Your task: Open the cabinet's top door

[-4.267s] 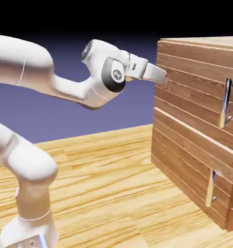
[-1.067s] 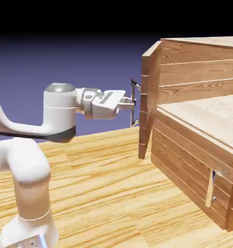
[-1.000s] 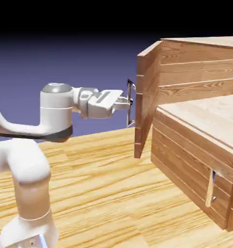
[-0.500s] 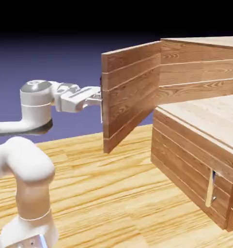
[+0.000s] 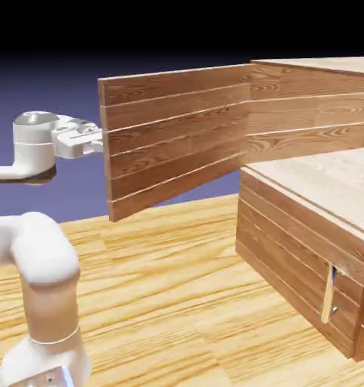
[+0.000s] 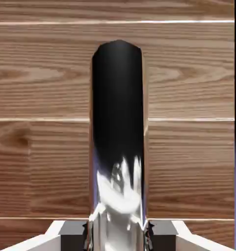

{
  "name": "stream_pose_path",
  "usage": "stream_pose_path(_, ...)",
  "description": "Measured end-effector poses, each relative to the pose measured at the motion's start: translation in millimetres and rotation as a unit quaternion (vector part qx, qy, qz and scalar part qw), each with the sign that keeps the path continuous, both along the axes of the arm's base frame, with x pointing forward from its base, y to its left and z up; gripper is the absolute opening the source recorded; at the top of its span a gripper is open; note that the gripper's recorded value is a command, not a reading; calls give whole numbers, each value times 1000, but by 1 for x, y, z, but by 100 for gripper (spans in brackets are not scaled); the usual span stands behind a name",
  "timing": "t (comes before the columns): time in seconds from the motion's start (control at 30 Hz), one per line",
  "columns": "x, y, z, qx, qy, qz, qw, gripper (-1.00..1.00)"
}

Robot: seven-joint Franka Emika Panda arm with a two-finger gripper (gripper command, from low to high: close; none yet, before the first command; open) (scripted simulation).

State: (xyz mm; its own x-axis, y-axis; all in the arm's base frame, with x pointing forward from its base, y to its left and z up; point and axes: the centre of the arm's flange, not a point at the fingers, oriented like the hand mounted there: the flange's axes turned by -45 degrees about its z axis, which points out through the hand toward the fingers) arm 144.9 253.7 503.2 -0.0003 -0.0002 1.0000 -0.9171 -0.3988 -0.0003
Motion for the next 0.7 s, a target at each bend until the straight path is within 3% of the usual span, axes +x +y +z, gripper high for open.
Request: stream_pose_path(0.7, 11, 181, 0, 0, 0, -178, 984, -100)
